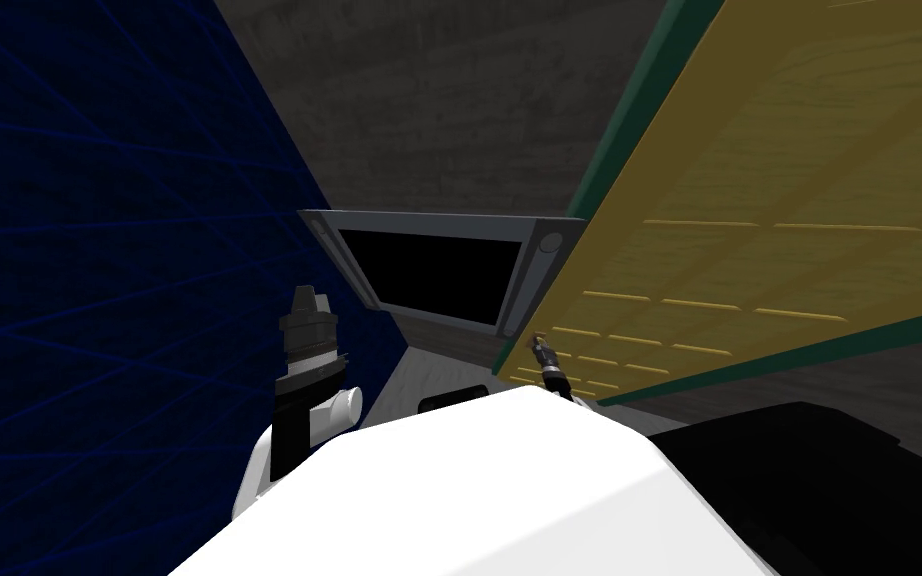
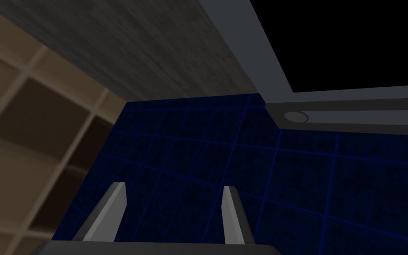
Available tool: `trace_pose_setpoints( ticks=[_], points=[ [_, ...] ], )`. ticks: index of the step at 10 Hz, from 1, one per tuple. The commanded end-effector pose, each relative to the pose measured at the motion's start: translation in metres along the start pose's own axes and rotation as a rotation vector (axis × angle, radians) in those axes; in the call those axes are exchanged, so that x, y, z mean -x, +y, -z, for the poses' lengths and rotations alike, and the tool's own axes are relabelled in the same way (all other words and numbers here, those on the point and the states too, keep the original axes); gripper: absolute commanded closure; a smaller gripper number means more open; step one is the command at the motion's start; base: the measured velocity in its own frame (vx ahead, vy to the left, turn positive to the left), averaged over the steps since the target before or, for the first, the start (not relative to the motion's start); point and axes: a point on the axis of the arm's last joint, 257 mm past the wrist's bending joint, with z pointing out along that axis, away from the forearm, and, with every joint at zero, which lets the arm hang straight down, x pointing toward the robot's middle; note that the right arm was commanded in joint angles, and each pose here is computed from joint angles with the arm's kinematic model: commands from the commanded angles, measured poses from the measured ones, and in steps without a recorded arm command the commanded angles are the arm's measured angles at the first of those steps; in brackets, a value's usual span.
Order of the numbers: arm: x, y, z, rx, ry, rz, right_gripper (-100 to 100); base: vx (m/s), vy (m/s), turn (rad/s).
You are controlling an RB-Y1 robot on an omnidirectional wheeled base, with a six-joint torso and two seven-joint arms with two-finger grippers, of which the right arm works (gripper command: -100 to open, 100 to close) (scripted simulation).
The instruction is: Pull the door open
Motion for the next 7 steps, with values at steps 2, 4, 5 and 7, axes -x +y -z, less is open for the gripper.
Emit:
trace_pose_setpoints(
  ticks=[2,4,5,7],
  points=[
    [-0.001,0.0011,-0.0004,-0.001,0.0,-0.064,100,-0.023,-0.011,0.015],
    [-0.0018,0.0035,-0.0025,-0.001,-0.001,-0.137,100,-0.036,-0.012,0.022],
    [-0.0018,0.0035,-0.0025,-0.001,-0.001,-0.151,100,-0.032,-0.009,0.014],
    [-0.0022,0.0048,-0.0035,-0.001,-0.002,-0.195,100,-0.024,-0.007,0.011]
  ],
)
